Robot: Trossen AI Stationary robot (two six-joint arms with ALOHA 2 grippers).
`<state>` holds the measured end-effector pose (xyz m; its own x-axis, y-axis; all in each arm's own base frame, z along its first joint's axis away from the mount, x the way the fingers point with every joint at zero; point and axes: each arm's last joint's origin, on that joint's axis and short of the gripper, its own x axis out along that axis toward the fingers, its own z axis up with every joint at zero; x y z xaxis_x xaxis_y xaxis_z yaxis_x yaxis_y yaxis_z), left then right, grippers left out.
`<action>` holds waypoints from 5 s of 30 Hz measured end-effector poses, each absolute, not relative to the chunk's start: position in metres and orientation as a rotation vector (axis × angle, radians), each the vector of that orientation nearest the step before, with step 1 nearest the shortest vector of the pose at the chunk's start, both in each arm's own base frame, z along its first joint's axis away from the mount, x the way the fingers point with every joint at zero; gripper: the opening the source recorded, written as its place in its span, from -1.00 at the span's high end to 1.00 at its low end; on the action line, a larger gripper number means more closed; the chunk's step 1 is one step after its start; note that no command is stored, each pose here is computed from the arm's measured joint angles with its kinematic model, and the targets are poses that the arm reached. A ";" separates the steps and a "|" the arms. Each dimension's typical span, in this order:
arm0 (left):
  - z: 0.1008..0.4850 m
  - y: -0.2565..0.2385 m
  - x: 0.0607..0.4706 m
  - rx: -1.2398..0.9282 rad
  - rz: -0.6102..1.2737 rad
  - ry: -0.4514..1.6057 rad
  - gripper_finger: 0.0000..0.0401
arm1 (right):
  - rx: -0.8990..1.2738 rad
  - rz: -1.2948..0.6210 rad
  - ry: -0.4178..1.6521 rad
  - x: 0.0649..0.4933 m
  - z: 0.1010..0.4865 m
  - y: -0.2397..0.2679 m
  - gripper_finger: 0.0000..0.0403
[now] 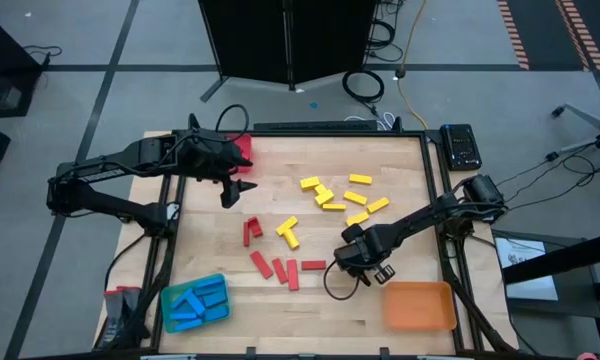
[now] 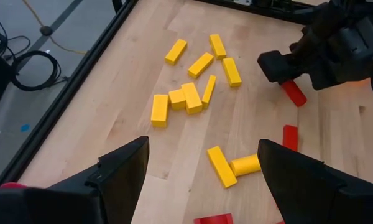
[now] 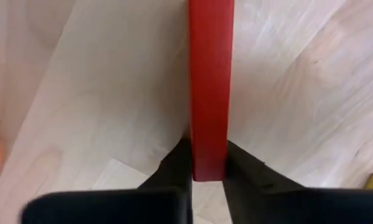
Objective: Sort blocks
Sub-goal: Put the red block into the red bin
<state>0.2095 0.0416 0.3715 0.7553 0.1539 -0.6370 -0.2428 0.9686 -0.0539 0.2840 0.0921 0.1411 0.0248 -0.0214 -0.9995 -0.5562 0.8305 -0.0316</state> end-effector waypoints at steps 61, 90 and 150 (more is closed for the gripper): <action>0.436 0.055 0.284 0.024 0.132 -0.325 -0.53 | -0.186 -0.204 0.089 0.326 0.445 -0.046 0.80; 0.434 0.053 0.285 0.048 0.080 -0.298 0.66 | -0.158 -0.140 0.066 0.330 0.444 -0.045 0.80; 0.199 0.169 0.154 -0.610 1.175 0.692 0.70 | 0.128 -0.426 0.311 0.134 0.479 -0.036 -0.30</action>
